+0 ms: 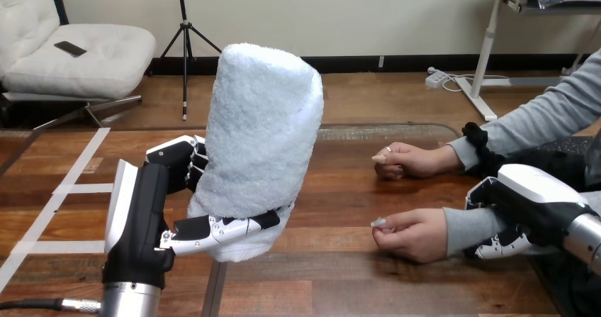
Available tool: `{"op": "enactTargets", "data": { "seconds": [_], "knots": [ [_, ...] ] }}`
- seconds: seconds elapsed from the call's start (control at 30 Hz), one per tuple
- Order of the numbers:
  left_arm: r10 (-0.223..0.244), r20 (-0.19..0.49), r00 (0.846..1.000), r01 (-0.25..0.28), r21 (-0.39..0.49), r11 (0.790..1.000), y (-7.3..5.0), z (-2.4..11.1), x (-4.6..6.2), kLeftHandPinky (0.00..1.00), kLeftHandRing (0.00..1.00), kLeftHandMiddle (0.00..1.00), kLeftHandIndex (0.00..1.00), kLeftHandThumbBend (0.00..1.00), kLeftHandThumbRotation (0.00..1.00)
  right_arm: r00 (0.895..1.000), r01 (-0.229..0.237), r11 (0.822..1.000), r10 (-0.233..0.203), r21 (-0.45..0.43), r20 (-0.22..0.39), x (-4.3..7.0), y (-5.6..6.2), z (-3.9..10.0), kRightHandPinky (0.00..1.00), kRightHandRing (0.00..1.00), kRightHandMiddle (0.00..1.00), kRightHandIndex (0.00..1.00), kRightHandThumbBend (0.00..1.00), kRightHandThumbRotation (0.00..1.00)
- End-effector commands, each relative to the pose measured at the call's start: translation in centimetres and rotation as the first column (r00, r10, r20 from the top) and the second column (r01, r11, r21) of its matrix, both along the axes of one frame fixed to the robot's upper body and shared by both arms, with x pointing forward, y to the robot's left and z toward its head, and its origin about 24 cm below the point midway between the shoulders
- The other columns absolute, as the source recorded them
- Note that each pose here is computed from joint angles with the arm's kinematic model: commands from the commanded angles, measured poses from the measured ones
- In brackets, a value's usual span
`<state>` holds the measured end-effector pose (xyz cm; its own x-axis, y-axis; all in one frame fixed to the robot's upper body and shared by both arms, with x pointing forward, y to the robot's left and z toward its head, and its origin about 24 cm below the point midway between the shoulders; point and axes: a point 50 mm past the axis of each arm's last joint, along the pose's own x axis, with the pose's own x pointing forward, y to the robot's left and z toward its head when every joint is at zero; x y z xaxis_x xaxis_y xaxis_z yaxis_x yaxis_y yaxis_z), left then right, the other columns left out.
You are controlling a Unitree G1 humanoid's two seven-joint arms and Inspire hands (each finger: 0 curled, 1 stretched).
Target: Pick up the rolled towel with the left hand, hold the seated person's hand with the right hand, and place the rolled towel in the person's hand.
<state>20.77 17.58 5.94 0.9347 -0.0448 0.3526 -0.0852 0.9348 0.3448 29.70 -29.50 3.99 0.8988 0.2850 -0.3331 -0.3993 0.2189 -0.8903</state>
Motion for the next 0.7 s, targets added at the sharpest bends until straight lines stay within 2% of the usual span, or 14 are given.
{"op": "enactTargets", "data": {
  "seconds": [0.0,0.4,0.67],
  "knots": [
    [-0.006,0.094,0.996,0.008,-0.025,1.0,-0.3,1.7,1.0,0.28,0.32,0.36,0.39,0.65,0.0,0.985,-0.06,0.996,0.048,0.064,0.169,2.1,1.3,3.9,0.26,0.3,0.36,0.36,0.44,0.01],
    [-0.007,0.095,0.995,0.009,-0.025,1.0,-0.4,1.7,1.0,0.28,0.32,0.36,0.39,0.65,0.0,0.98,-0.077,0.994,0.061,0.079,0.187,2.3,1.5,4.8,0.24,0.29,0.35,0.35,0.43,0.1],
    [-0.006,0.089,0.996,0.009,-0.027,1.0,-0.4,1.6,1.1,0.28,0.32,0.36,0.39,0.66,0.0,0.976,-0.093,0.993,0.077,0.074,0.202,2.6,1.7,5.5,0.25,0.29,0.35,0.35,0.43,0.12]
  ]
}}
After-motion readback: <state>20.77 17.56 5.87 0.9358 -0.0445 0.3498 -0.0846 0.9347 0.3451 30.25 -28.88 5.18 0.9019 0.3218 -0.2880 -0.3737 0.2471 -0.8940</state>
